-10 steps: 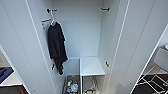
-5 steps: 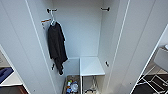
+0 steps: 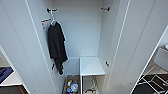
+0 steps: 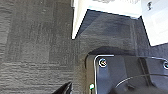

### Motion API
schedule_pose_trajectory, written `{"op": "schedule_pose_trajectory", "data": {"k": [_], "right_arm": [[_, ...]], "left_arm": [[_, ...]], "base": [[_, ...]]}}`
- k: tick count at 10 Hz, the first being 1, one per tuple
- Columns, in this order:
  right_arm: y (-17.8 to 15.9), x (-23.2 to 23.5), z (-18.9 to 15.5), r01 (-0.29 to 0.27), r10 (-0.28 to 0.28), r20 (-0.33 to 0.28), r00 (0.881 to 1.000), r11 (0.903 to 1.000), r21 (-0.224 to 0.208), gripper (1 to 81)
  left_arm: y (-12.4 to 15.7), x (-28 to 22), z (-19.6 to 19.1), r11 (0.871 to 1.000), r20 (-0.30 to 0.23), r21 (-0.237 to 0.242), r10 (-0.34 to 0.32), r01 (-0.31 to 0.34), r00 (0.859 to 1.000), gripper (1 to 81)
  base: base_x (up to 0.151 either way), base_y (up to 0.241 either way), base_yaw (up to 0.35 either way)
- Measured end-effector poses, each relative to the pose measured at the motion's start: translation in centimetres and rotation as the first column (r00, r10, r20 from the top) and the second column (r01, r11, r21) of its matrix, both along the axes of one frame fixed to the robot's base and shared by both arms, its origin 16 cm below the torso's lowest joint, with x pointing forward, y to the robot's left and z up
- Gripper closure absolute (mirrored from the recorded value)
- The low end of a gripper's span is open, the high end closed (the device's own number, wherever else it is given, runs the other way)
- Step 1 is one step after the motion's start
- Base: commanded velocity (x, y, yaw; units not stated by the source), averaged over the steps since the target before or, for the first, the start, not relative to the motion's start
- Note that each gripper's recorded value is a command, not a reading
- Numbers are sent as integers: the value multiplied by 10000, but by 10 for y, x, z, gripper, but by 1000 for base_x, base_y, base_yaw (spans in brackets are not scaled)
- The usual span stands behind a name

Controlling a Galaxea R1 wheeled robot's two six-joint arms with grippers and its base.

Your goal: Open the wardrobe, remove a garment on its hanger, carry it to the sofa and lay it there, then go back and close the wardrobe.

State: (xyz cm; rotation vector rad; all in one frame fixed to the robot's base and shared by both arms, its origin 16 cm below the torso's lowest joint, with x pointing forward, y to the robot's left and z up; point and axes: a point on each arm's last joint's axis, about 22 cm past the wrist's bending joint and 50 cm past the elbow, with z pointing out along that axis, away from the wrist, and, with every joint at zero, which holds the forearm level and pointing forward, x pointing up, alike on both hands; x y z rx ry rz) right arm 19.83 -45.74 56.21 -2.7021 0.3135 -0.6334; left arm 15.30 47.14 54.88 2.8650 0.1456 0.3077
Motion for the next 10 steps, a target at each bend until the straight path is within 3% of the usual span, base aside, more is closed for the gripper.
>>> {"op": "schedule_pose_trajectory", "data": {"k": [2, 4, 7, 10], "right_arm": [[-46, 47, 30, 621, -598, 616, 9963, 9974, -356, 10], [-88, 99, 67, 1326, -1242, 1343, 9831, 9896, -557, 10], [-158, 174, 139, 2469, -2170, 2500, 9436, 9644, -948, 10], [-190, 235, 196, 3379, -2961, 3183, 9006, 9374, -840, 10]], "left_arm": [[53, 48, 35, 9940, 566, 393, 1001, -1024, 9934, 10], [113, 101, 79, 9755, 1448, 826, 1907, -2039, 9709, 10], [190, 178, 150, 9357, 2952, 1296, 2795, -3281, 9136, 10], [203, 262, 194, 9140, 3653, 1189, 3231, -3880, 8730, 10]], "base": [[0, 0, 0], [0, 0, 0], [0, 0, 0], [0, 0, 0]]}}
